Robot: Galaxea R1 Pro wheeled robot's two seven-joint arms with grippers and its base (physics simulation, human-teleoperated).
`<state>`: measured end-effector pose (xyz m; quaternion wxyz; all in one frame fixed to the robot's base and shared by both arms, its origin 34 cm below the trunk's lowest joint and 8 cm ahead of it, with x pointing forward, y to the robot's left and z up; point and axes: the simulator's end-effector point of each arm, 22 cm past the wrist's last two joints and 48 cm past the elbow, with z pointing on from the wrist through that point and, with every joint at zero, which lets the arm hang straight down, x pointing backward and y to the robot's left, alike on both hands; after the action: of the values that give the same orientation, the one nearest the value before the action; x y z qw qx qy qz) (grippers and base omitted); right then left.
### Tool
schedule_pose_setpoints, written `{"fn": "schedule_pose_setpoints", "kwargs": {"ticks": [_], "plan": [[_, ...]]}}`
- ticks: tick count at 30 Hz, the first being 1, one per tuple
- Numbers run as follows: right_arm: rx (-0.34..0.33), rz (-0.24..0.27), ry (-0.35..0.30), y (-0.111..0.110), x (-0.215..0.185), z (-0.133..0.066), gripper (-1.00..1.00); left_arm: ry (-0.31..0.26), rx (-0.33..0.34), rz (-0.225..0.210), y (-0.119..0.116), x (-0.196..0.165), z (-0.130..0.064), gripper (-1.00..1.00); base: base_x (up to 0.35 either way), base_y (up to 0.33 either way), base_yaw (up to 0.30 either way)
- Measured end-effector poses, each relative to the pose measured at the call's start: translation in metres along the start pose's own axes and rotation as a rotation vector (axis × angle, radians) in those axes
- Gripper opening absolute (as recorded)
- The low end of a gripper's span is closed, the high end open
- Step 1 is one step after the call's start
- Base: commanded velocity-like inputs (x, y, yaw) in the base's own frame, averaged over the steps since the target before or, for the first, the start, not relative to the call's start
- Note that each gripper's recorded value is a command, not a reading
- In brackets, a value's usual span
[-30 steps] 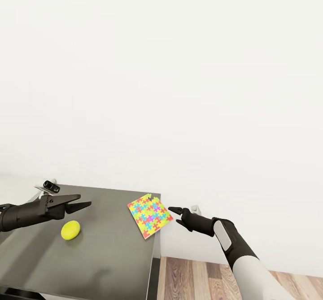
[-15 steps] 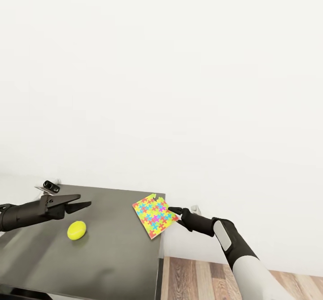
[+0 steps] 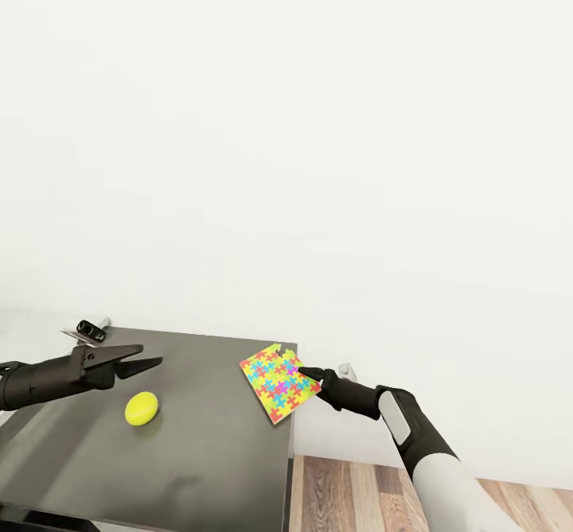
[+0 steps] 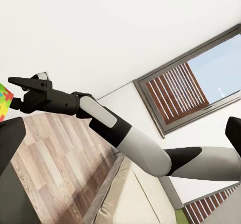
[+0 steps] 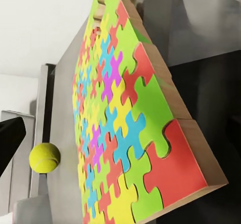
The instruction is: Put all the toys in the child's room - the three board games (two on the bed and one on the table), the two jigsaw puzzles on the table, and the tennis ball on the table - inside the toy box on the table in the child's room.
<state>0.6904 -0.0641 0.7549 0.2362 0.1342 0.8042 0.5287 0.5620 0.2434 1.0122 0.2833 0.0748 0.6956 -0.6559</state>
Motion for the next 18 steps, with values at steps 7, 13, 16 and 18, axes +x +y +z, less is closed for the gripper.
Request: {"fn": "schedule_pose_setpoints", "kwargs": {"ticks": [7, 13, 16, 18], "plan": [[0.002, -0.001, 0.001, -0.0004, 0.0001, 0.0001, 1.00, 0.000, 0.000, 0.000, -0.0001, -0.0002, -0.0001, 1.00, 0.000, 0.001, 0.000], [0.002, 0.005, -0.002, -0.0012, -0.0014, -0.0015, -1.00, -0.001, 0.001, 0.000, -0.0004, -0.0002, -0.0001, 1.00, 0.000, 0.000, 0.000], [-0.001, 0.006, -0.003, 0.0009, -0.0023, -0.0024, -1.00, -0.002, 0.002, 0.001, -0.0021, -0.0016, -0.0004, 1.00, 0.000, 0.000, 0.000], [0.004, 0.003, -0.001, 0.0029, -0.0027, -0.0033, -1.00, -0.005, 0.004, 0.002, -0.0060, -0.0046, -0.0011, 1.00, 0.000, 0.000, 0.000]]}}
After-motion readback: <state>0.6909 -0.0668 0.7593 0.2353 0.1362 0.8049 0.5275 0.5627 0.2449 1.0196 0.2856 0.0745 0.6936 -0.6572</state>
